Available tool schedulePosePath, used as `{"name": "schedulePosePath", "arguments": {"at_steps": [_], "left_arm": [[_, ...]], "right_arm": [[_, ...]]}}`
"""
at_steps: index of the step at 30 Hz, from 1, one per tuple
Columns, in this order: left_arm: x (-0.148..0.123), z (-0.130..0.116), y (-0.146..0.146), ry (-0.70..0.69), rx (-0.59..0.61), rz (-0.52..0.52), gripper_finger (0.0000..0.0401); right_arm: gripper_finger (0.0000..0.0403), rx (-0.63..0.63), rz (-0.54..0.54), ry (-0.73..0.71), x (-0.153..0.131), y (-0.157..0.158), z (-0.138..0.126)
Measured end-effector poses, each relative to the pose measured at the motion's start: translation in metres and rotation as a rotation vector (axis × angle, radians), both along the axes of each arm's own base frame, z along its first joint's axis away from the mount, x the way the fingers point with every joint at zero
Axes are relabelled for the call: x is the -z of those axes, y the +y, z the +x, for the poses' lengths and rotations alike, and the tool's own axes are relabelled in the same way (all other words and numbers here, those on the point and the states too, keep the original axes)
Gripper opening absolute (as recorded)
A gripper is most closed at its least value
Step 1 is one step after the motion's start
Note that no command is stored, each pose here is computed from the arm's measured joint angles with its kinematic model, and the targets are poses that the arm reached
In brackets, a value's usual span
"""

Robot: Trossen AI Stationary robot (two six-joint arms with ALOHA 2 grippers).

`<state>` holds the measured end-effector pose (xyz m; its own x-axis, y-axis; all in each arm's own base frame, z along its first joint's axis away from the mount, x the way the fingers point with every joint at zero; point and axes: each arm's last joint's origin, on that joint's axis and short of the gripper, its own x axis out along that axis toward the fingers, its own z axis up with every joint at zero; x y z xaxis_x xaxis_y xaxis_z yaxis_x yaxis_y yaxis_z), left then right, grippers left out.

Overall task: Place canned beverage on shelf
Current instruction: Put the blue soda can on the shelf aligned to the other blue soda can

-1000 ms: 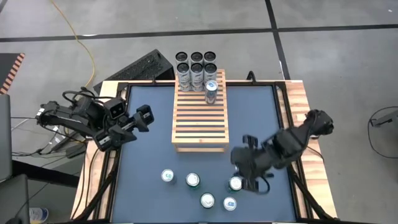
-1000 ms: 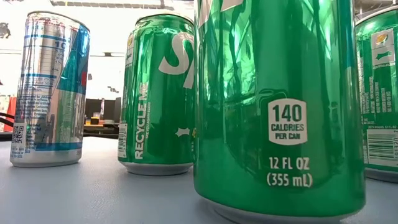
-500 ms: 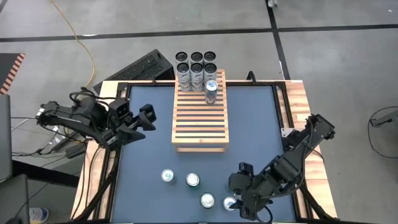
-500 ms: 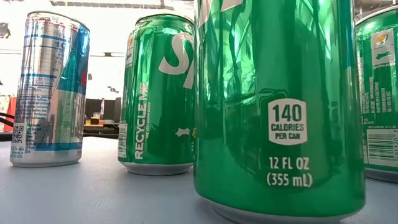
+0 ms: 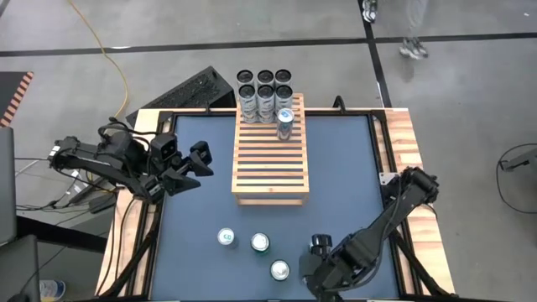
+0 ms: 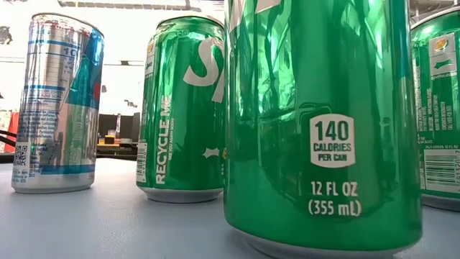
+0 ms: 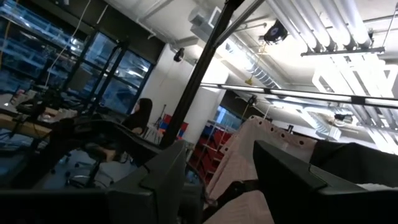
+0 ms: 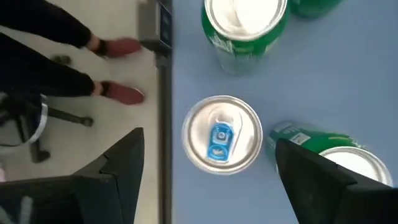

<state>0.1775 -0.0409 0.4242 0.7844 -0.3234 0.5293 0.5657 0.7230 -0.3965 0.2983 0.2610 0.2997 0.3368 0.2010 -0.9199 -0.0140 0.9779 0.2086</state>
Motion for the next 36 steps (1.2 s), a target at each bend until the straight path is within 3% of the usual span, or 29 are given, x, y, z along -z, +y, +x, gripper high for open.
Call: {"name": "schedulePosePath", "arguments": {"at_steps": [13, 28, 32, 36], "left_arm": [[0.003, 0.002, 0.000, 0.032, 0.002, 0.003, 0.0179], [0.003, 0.002, 0.000, 0.031, 0.002, 0.003, 0.0179], [0.002, 0.002, 0.000, 0.030, 0.002, 0.003, 0.0179], [0.002, 0.002, 0.000, 0.031, -0.006, -0.002, 0.0179]], "right_arm": [[0.0306, 0.032, -0.035, 0.052, 0.043, 0.008, 0.026], [0.0276, 0.144, -0.016, 0.119, 0.045, 0.009, 0.020], [0.0246, 0.155, -0.031, 0.143, 0.046, 0.009, 0.017], [0.0190, 0.157, -0.037, 0.151, 0.045, 0.008, 0.016]]}}
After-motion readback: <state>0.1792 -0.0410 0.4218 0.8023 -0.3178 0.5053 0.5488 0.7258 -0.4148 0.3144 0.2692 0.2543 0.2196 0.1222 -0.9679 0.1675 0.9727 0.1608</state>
